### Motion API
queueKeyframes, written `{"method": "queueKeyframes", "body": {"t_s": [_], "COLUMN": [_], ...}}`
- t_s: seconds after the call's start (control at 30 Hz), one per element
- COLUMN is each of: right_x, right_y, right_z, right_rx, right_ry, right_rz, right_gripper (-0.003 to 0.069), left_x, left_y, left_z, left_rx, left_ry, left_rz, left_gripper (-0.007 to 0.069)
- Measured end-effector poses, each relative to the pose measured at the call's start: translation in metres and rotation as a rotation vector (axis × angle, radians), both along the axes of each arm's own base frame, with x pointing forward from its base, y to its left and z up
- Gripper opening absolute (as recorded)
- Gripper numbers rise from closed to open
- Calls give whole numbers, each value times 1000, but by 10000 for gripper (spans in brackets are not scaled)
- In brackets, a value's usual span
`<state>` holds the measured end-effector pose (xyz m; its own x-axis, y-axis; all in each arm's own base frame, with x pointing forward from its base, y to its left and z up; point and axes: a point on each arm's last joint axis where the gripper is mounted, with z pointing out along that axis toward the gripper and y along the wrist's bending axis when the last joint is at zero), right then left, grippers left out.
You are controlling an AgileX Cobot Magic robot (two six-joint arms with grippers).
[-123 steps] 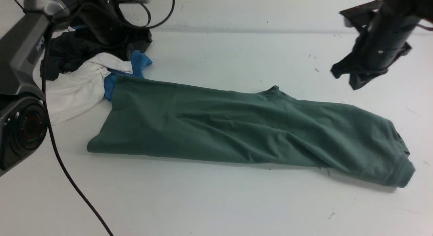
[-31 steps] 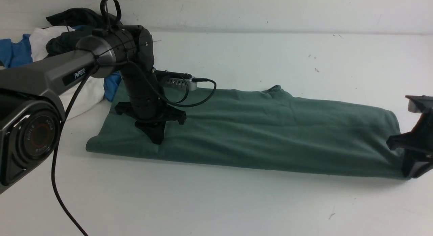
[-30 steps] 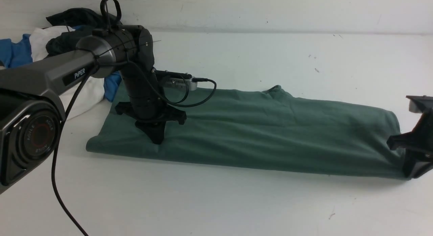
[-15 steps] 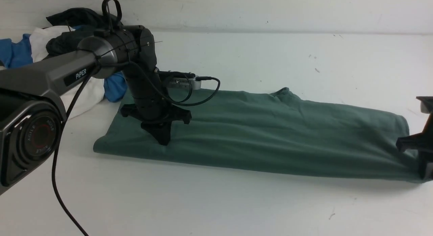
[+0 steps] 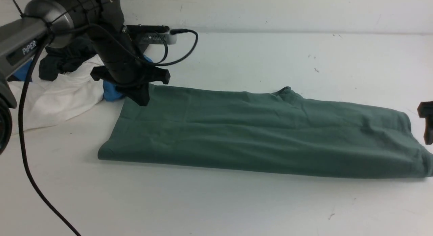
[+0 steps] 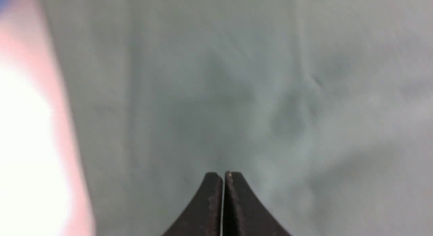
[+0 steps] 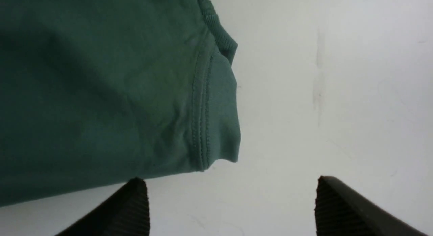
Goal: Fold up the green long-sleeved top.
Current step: Use both arms to drag the lower edge of the fabric forward and fold it over the upper edge, then use the right arm to clamp the right edge of the fabric
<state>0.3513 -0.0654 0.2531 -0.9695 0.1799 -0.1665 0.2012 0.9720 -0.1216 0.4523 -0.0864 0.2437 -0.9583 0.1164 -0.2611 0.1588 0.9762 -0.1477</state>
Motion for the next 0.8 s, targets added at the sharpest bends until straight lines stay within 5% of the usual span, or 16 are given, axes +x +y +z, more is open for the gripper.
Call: {"method": "queueKeyframes", "body": {"t_s": [0.4, 0.8], "right_x": [24, 56], "right_y": [7, -1], "right_z": [-5, -83], "right_rx": [119, 98], "right_ry": [-46, 86], "right_rz": [-18, -44], "right_gripper": [591, 591], "left_x": [7, 7], "left_y": [7, 7], "left_z": [-21, -21], "left_rx": [9, 17], "left_ry": [72, 75], "left_rz": [5, -8], "left_gripper": [-4, -4]}}
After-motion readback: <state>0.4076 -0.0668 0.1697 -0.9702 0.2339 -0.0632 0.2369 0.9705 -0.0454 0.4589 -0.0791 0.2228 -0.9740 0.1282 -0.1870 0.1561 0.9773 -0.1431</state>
